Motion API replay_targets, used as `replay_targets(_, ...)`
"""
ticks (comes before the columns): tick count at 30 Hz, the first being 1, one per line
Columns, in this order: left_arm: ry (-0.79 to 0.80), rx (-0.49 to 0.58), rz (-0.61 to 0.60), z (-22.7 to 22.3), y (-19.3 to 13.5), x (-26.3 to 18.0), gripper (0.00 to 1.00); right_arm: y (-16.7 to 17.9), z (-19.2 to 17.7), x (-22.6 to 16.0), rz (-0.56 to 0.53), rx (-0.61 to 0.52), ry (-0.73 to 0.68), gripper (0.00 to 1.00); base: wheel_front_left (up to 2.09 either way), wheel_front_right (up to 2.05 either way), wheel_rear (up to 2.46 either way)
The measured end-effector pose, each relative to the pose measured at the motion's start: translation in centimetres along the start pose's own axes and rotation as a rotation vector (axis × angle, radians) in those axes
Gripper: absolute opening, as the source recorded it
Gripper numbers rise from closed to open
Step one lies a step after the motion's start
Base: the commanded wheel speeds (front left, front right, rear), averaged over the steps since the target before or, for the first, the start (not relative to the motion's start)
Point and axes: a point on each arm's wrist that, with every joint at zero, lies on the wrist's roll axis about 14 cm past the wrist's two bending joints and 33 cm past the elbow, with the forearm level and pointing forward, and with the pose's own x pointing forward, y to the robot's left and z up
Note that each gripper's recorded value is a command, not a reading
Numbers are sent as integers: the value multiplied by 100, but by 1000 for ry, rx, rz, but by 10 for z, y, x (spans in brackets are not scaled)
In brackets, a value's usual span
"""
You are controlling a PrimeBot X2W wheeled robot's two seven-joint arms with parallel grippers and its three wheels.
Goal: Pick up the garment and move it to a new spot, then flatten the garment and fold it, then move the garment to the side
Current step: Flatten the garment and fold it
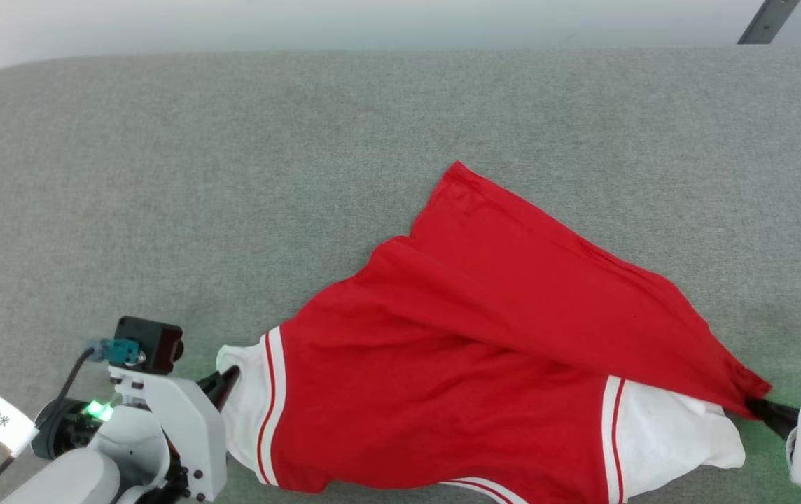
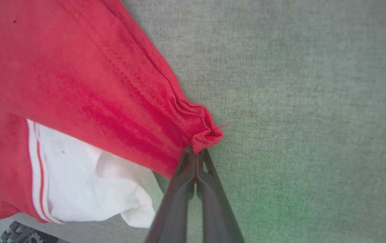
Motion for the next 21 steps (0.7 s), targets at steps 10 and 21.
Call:
replay_targets(10,10,1,-17,-3,-5,4,0,0,-17,15,-43,-4,-41,24,0,0,0)
replay_targets(21,4,-3,-21,-2,-7,2,0,20,29,-3,16,-112,-128,100,0,0,0)
